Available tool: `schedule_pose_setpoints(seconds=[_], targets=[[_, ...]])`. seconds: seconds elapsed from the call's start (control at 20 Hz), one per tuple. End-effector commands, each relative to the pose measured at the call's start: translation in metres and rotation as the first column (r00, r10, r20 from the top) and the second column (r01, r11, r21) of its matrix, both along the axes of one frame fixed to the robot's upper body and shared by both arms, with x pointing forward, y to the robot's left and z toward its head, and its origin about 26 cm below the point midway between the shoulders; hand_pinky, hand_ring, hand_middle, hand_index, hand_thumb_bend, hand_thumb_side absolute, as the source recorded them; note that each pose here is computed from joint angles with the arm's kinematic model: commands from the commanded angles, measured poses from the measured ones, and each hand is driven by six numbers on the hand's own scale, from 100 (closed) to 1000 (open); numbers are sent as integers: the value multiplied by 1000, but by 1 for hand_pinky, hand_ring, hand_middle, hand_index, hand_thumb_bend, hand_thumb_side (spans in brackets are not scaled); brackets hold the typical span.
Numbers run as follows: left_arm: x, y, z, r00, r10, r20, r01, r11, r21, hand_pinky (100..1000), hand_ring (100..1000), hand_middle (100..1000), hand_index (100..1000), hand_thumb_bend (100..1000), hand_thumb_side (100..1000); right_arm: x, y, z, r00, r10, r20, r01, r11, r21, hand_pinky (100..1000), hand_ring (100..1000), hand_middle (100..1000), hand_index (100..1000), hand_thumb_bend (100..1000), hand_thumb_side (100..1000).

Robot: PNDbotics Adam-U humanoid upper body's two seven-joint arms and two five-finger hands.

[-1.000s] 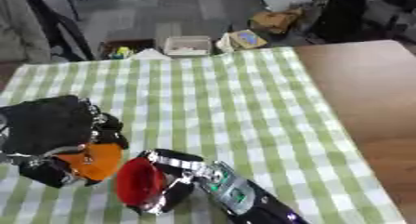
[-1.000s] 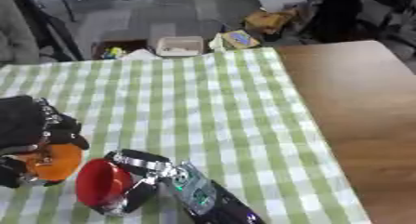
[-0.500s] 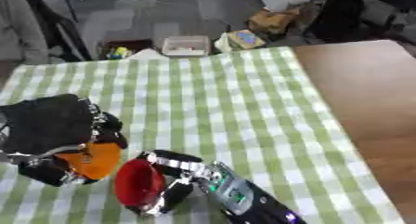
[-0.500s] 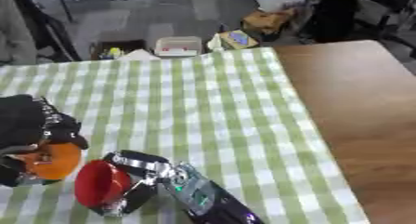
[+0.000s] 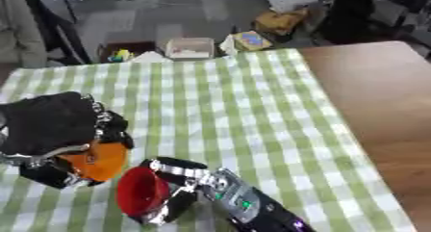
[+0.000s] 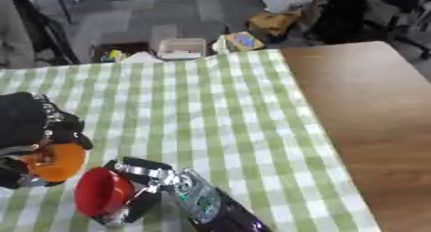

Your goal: Pour the contents of one cup into another cup.

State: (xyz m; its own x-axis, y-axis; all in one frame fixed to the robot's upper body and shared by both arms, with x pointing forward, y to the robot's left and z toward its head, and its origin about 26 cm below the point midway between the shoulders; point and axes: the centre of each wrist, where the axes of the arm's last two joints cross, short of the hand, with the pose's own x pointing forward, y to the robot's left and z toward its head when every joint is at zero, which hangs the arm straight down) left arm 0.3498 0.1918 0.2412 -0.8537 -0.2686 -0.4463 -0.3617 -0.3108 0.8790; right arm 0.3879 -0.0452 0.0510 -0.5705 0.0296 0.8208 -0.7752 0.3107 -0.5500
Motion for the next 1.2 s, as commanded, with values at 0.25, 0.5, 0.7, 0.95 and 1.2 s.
schedule_pose_setpoints(seconds=[0.25, 0.5, 0.7, 0.95, 1.2], targets=[[0, -5, 16, 999, -20, 46, 20, 1000, -5, 100, 183, 335, 711, 433, 130, 2, 6, 9, 1000, 17, 15, -17, 1000, 12, 377, 237, 129, 466, 100, 100], [-2, -11, 19, 998, -45, 53, 45, 999, 5, 100, 183, 334, 710, 438, 132, 2, 6, 5, 1000, 17, -2, -17, 1000, 6, 376, 238, 130, 463, 100, 100], [-4, -16, 20, 996, -64, 55, 63, 998, 17, 100, 183, 334, 710, 442, 133, 2, 5, -1, 999, 4, -37, -4, 1000, 1, 376, 240, 133, 461, 100, 100], [-5, -16, 21, 996, -66, 57, 65, 998, 21, 100, 183, 334, 709, 444, 134, 4, 3, -9, 994, -7, -107, 7, 1000, 0, 381, 248, 141, 462, 100, 100], [-5, -16, 21, 996, -67, 56, 66, 997, 27, 100, 181, 333, 708, 448, 134, 4, 1, -12, 988, -5, -151, 5, 1000, 2, 387, 253, 145, 463, 100, 100]])
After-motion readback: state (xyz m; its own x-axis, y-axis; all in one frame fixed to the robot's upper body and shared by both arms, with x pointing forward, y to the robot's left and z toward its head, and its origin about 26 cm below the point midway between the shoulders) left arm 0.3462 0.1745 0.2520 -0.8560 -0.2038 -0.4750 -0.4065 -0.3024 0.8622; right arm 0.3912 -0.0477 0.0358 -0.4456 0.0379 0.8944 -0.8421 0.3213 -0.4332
